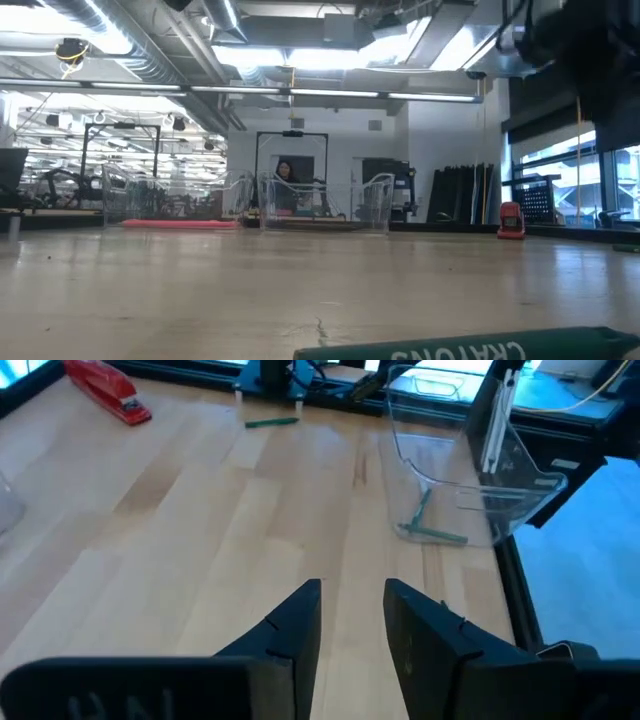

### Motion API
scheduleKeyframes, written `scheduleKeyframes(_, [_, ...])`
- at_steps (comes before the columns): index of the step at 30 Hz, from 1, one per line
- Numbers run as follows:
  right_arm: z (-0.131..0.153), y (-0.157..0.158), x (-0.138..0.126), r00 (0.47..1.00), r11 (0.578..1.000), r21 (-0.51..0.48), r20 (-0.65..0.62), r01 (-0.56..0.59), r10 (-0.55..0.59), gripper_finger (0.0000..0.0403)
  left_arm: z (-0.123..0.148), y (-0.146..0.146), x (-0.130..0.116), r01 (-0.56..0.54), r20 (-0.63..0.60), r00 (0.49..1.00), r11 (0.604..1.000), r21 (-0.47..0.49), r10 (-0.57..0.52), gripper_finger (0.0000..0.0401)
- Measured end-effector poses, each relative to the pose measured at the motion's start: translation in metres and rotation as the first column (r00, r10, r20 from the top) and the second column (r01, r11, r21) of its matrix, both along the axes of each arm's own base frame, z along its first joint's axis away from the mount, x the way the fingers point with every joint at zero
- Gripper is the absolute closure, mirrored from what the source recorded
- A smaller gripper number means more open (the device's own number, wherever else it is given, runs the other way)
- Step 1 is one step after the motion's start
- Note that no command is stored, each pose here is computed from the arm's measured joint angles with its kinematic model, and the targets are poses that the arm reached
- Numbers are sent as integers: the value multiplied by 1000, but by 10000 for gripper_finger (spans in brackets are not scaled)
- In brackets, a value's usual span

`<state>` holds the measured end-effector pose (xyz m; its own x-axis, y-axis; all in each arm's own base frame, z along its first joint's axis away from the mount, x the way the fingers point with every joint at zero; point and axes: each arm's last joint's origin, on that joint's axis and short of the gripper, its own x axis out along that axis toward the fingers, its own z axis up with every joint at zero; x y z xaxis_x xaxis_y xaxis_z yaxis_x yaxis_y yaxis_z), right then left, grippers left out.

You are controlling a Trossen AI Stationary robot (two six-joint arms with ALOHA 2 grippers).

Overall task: Sort crayons/erasers/pens/pencils in bins
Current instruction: Put the green crayon into the bottom transparent bin

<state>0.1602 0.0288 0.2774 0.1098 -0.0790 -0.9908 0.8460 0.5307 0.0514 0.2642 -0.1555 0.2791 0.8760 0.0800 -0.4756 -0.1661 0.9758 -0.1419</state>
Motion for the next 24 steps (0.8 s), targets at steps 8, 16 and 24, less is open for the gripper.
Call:
scheduleKeyframes(8, [-49,-14,-11,982,994,25,-160,111,-105,260,0,5,3,-9,1,1000,1000,7,9,298])
scheduleKeyframes(16, [-84,-21,-9,988,990,82,-114,111,-102,260,0,13,8,-11,-7,1000,1000,20,11,298])
scheduleKeyframes(24, [-109,-29,-15,982,983,83,-110,165,-155,260,0,17,10,-26,-8,1000,999,21,26,297])
